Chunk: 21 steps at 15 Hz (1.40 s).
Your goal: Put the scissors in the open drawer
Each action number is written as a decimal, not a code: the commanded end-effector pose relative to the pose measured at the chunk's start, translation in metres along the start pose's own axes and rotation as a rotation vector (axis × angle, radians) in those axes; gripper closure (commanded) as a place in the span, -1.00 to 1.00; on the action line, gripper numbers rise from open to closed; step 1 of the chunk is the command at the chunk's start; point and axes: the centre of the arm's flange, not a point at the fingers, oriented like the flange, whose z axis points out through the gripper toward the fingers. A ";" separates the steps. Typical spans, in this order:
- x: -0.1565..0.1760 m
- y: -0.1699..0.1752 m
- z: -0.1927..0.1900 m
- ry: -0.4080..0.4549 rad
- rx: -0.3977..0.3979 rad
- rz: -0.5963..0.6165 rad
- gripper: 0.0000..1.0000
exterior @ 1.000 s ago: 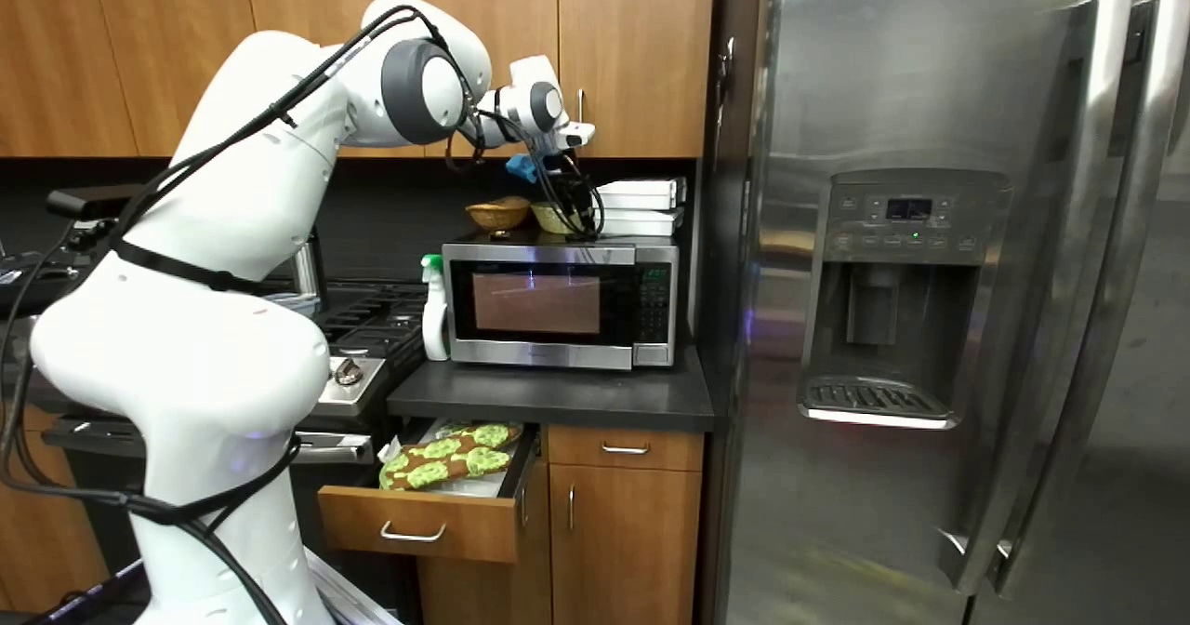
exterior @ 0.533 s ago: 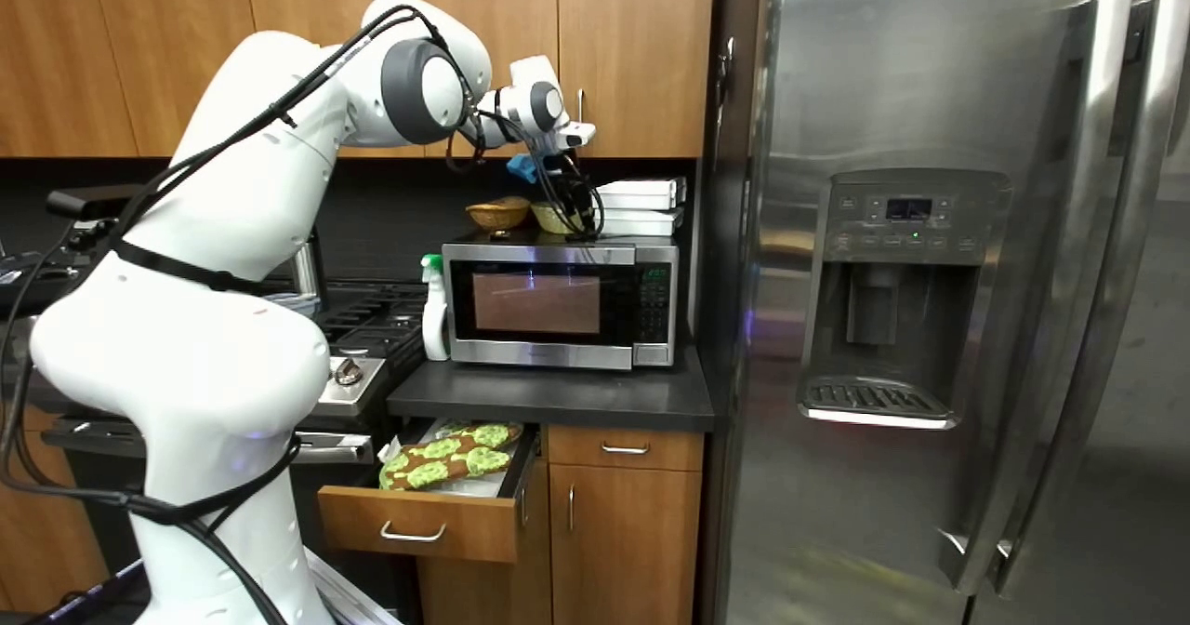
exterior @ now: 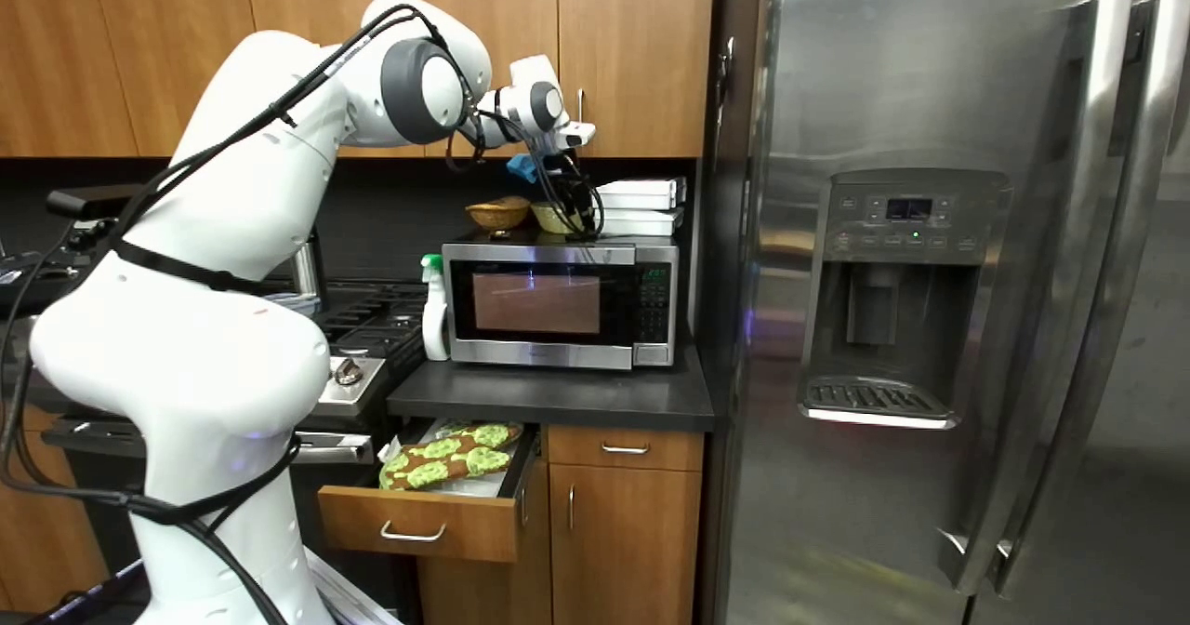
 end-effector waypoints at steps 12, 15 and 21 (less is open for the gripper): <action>0.001 -0.023 0.016 0.006 -0.010 -0.003 -1.00; 0.011 -0.034 0.014 0.040 -0.009 0.002 -1.00; 0.028 -0.029 0.004 0.074 -0.054 0.046 -1.00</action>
